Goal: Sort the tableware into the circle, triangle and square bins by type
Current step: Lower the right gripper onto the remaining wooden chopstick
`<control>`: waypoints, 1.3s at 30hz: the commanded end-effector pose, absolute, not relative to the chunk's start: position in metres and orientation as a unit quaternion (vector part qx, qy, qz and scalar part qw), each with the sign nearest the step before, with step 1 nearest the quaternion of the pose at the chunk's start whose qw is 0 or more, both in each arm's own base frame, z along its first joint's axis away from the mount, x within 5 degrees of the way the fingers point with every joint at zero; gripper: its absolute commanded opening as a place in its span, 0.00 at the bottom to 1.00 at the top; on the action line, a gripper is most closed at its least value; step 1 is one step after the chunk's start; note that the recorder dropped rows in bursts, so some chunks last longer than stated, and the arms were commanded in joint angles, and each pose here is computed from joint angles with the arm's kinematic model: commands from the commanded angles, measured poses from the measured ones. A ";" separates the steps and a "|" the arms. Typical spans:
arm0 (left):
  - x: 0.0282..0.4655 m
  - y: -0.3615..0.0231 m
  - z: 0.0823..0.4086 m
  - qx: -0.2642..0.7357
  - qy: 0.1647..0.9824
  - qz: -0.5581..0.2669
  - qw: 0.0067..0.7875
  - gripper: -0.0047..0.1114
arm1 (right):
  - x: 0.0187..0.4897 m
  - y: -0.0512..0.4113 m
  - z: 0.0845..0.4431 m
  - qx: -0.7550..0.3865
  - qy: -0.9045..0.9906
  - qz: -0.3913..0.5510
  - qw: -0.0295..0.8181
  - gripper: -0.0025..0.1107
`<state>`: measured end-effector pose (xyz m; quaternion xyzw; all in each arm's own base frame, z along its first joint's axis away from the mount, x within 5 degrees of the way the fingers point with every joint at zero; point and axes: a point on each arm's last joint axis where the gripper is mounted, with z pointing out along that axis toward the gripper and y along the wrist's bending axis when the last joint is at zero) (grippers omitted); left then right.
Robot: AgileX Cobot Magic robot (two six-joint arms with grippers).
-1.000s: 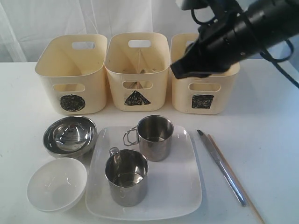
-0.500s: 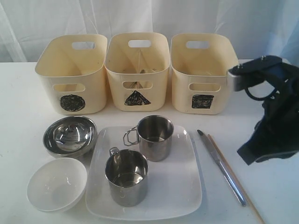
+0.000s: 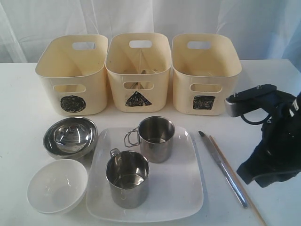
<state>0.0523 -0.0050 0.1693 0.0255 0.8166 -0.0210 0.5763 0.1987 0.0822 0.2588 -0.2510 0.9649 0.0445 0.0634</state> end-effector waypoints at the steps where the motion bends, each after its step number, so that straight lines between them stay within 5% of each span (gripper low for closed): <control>1: 0.052 -0.005 0.168 0.023 0.816 -0.022 0.577 0.04 | 0.205 0.079 0.245 -0.254 0.967 0.016 0.020 0.31; 16: 0.052 -0.005 0.168 0.023 0.816 -0.022 0.577 0.04 | 0.239 0.091 0.161 -0.243 0.964 -0.002 -0.106 0.36; 30: 0.052 -0.005 0.168 0.023 0.816 -0.022 0.577 0.04 | 0.244 0.091 0.120 -0.244 0.954 -0.019 -0.173 0.36; 39: 0.052 -0.005 0.168 0.023 0.816 -0.022 0.577 0.04 | 0.244 0.091 0.115 -0.238 0.954 -0.021 -0.181 0.14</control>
